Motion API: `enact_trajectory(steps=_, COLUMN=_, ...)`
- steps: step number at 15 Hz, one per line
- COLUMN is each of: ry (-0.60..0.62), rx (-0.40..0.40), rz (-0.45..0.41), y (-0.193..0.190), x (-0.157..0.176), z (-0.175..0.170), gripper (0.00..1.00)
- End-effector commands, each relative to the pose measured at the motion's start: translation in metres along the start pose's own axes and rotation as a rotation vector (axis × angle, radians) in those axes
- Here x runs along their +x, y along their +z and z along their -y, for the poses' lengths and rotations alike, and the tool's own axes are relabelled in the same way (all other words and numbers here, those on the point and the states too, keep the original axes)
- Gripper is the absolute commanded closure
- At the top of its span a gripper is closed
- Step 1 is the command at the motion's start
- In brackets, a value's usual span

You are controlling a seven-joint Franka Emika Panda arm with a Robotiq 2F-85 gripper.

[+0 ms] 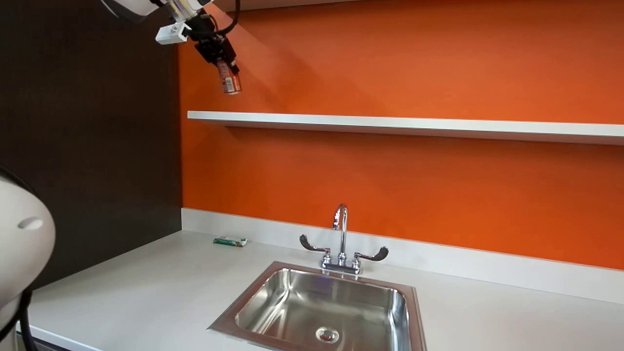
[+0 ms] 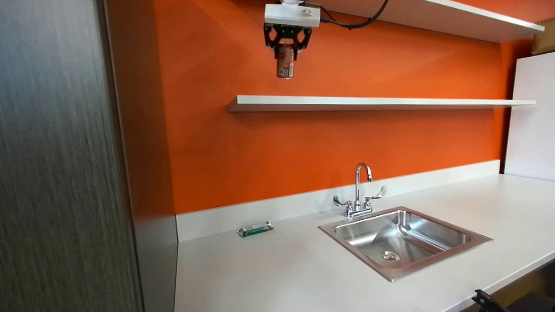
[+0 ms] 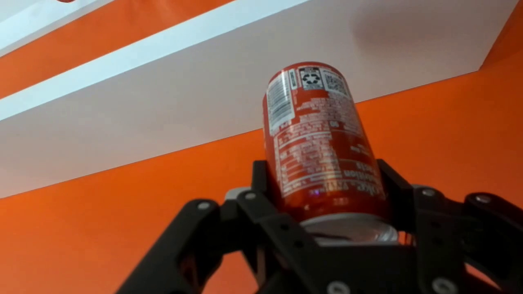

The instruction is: Put the red can on the bottom shelf

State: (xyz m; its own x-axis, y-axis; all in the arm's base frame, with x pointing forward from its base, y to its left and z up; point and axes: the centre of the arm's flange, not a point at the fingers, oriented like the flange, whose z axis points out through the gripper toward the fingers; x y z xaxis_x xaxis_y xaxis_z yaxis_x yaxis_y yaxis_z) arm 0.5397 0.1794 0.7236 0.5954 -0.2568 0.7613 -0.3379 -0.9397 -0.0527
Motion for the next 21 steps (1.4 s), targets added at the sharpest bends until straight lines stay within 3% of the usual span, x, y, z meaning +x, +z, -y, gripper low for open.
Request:
enact_trajectory(steps=1, ry=-0.014, rx=-0.016, rz=0.019, y=0.011, x=0.035, z=0.023, gripper=0.62)
enact_trajectory(steps=21, ry=0.027, rx=-0.087, rz=0.183, y=0.072, x=0.043, z=0.037, gripper=0.62)
